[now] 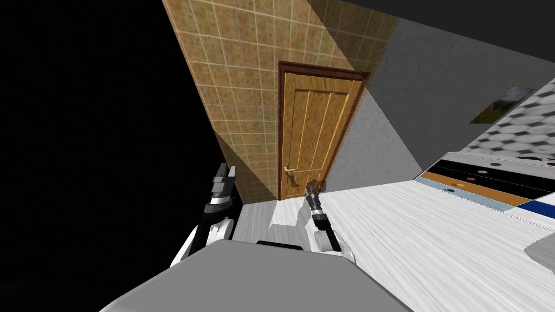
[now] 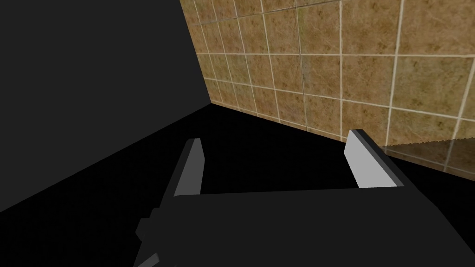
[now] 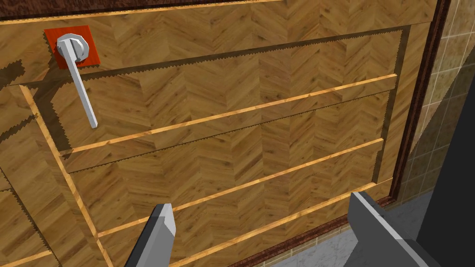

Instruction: Pull the door open

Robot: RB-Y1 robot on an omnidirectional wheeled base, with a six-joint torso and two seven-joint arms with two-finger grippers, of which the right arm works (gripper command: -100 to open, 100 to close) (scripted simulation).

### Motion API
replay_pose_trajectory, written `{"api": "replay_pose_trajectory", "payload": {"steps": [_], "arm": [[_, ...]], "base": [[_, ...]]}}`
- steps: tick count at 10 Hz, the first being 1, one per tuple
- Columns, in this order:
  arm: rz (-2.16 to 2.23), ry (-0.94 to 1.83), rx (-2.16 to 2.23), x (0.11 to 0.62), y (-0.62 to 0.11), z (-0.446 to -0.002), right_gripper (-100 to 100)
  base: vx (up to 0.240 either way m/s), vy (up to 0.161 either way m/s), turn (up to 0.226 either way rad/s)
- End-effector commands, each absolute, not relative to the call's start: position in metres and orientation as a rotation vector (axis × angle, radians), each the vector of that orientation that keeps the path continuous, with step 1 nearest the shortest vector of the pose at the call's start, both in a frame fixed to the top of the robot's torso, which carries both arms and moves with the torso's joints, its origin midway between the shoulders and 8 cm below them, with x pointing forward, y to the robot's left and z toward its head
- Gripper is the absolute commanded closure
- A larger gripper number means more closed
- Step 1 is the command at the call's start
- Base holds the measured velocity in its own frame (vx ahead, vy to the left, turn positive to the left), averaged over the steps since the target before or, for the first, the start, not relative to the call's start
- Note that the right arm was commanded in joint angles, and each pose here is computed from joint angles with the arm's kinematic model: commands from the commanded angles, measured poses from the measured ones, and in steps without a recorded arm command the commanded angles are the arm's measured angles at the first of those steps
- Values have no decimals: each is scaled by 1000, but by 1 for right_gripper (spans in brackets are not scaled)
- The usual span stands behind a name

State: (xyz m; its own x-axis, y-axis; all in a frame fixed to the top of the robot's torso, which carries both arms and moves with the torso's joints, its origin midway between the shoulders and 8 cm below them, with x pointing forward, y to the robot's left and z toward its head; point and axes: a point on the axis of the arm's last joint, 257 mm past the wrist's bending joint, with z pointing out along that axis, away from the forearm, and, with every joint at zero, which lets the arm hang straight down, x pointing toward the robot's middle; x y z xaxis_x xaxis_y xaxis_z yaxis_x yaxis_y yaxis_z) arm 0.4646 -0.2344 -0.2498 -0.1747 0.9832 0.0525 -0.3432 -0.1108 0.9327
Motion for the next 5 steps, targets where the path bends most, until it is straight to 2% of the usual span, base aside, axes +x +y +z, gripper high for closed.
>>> {"api": "replay_pose_trajectory", "payload": {"steps": [1,5], "arm": [[1533,1029,926,466,-236,-260,-100],[1516,1088,963,467,-243,-288,-100]], "base": [[71,38,11],[96,62,20]]}}
